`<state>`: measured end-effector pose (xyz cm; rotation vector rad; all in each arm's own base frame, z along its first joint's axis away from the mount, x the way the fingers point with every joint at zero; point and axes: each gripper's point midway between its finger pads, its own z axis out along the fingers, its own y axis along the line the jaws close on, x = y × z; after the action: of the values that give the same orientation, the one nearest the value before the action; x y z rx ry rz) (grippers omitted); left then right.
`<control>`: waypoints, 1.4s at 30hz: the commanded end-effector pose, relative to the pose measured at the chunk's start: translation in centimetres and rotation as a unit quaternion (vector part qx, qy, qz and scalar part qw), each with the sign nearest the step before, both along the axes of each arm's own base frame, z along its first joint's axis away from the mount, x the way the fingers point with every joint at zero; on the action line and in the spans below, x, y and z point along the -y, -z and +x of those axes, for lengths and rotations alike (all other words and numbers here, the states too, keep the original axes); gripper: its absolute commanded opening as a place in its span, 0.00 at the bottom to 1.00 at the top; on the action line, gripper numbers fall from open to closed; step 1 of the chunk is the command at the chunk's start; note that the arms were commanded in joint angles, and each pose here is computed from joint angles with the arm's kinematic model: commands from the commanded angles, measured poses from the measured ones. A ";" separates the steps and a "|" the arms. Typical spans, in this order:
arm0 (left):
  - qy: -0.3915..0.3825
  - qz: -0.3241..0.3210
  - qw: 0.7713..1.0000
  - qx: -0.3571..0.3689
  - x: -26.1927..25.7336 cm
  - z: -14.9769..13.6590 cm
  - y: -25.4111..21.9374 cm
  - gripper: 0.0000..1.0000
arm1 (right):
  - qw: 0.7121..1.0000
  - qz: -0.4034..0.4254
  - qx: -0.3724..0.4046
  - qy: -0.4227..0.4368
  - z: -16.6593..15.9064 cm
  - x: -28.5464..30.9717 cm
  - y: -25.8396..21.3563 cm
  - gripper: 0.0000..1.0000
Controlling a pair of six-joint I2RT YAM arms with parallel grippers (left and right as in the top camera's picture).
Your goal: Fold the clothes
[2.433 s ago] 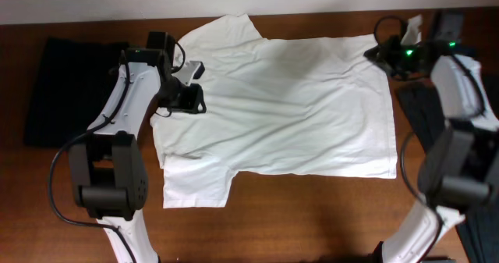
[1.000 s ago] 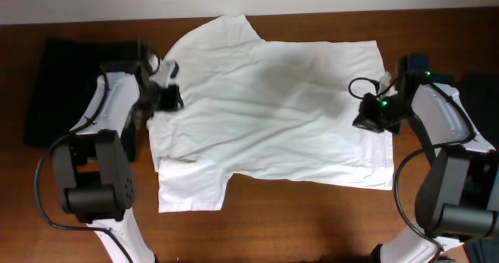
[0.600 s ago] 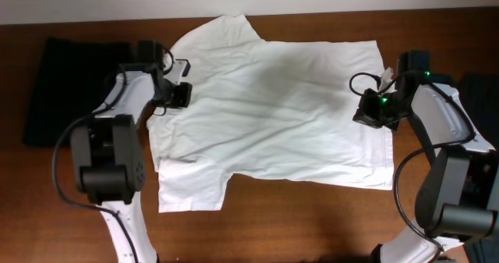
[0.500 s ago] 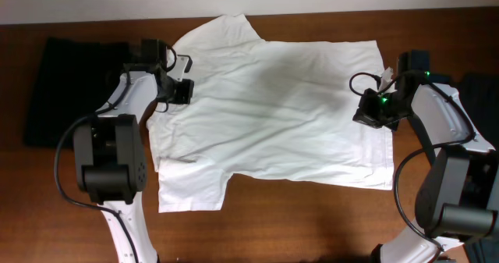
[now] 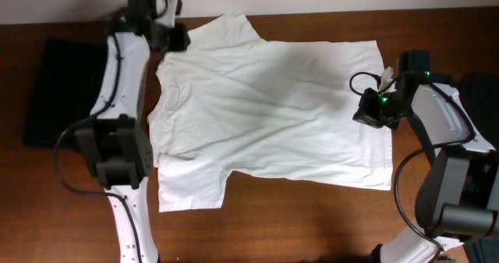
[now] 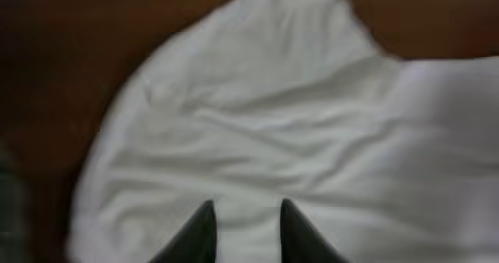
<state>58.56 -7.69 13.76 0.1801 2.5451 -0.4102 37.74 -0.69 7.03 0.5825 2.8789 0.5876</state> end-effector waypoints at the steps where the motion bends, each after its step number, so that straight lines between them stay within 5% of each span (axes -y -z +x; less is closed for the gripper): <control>1: 0.029 0.052 0.998 0.008 -1.4 -3.0 -7.3 0.35 | 1.000 0.000 -0.004 0.011 -0.3 0.7 0.1 0.20; 6: 0.005 0.069 0.997 -0.026 -2.8 -10.2 -14.1 0.41 | 0.999 0.010 0.011 0.031 -1.2 1.7 -2.6 0.27; 11: -0.008 0.050 0.999 0.014 -2.2 -13.4 -19.4 0.45 | 0.997 -0.004 0.066 0.042 -2.9 2.1 -8.2 0.29; 13: -0.032 0.092 0.995 -0.007 -4.0 -16.2 -19.7 0.46 | 0.995 -0.013 0.085 0.051 -4.0 2.5 -10.3 0.39; 15: -0.036 0.114 0.990 -0.079 -4.9 -20.5 -17.2 0.52 | 0.994 -0.014 0.085 0.064 -5.4 3.0 -11.4 0.57; 18: -0.081 0.104 0.963 -0.235 -6.4 -27.4 -10.3 0.52 | 0.995 -0.009 0.059 0.078 -6.6 3.4 -11.0 0.67; 23: -0.056 -0.008 0.922 -0.383 -2.4 -34.4 1.1 0.45 | 0.995 -0.017 0.049 0.085 -6.5 4.0 -10.3 0.69; 27: -0.011 -0.023 0.898 -0.440 1.0 -39.4 7.7 0.50 | 0.995 -0.031 0.044 0.088 -6.6 4.5 -10.1 0.71; 31: -0.027 -0.020 0.897 -0.441 1.3 -40.9 11.2 0.63 | 0.993 -0.057 0.037 0.093 -6.9 5.4 -9.8 0.71; 38: -0.096 -0.013 0.927 -0.361 0.5 -37.4 14.4 0.74 | 0.993 -0.068 0.027 0.096 -7.0 5.8 -9.3 0.72; 40: -0.122 0.007 0.924 -0.364 -0.3 -37.4 14.7 0.65 | 0.993 -0.068 0.027 0.096 -7.0 5.8 -9.3 0.72; 42: -0.133 0.007 0.918 -0.374 -0.4 -37.8 14.7 0.41 | 0.993 -0.068 0.027 0.096 -7.0 5.8 -9.3 0.72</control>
<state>21.23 -8.41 0.18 -0.3233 3.2298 -0.5180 30.88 -6.12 16.53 0.7782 2.7396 0.3917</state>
